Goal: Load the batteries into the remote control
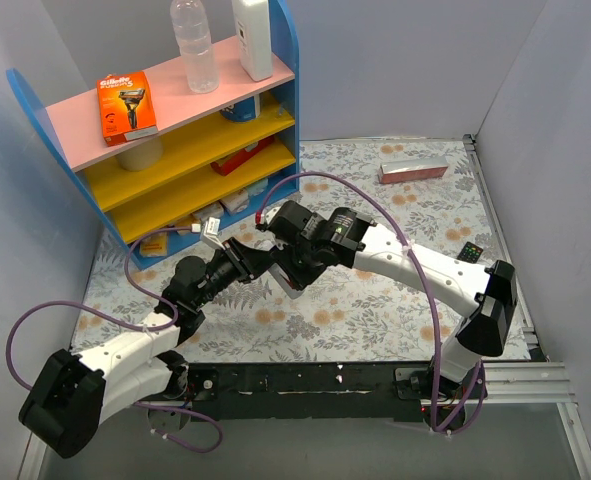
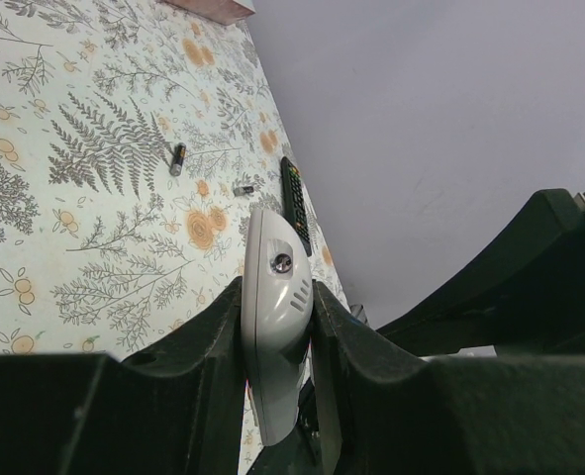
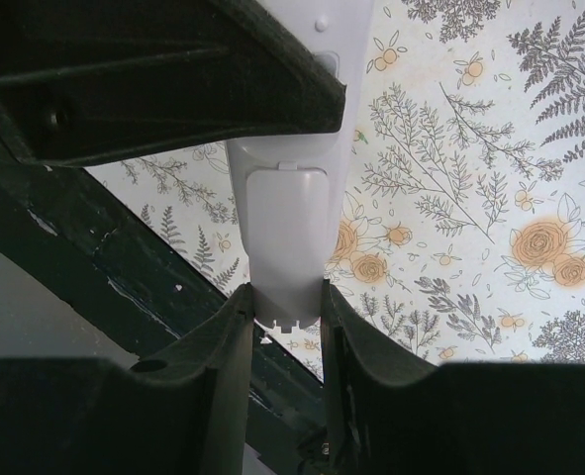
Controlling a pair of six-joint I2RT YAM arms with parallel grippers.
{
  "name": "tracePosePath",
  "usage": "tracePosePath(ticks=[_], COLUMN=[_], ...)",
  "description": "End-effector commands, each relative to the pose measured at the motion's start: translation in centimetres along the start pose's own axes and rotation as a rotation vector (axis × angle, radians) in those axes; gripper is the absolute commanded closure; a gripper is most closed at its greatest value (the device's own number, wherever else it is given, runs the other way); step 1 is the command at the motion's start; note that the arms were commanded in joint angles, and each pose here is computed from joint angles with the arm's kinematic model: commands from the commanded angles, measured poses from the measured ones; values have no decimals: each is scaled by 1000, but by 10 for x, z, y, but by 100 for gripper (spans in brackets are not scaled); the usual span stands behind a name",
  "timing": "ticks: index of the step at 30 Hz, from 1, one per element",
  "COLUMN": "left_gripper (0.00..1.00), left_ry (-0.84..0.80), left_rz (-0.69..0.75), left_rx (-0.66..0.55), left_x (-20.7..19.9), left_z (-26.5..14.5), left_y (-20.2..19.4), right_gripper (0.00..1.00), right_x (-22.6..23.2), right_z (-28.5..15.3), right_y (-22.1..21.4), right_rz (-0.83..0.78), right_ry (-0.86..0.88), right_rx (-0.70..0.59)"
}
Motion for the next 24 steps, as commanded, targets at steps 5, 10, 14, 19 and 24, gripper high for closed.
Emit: tracePosePath(ticks=[5, 10, 14, 19, 24], left_gripper=[100, 100, 100, 100, 100], left_ry=[-49, -39, -19, -10, 5], left_rz=[32, 32, 26, 30, 29], left_rx=[-14, -21, -24, -29, -32], left_x=[-12, -12, -10, -9, -8], left_z=[-3, -3, -2, -1, 0], left_y=[5, 6, 7, 8, 9], right_gripper=[88, 88, 88, 88, 88], right_x=[5, 4, 5, 5, 5], right_z=[-1, 0, -1, 0, 1], right_y=[8, 7, 8, 8, 8], right_rz=[-27, -28, -31, -35, -40], right_ry=[1, -8, -7, -10, -15], right_rx=[-19, -6, -10, -7, 1])
Point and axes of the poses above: each gripper's point midway between its finger pads, its own z axis out along the fingers, its own x axis along the line the jaws close on, y = z × x, the point moved 6 cm from there along -z, back along the fingers, and after that the axes turned 4 degrees about z, right-handed, at the moved point
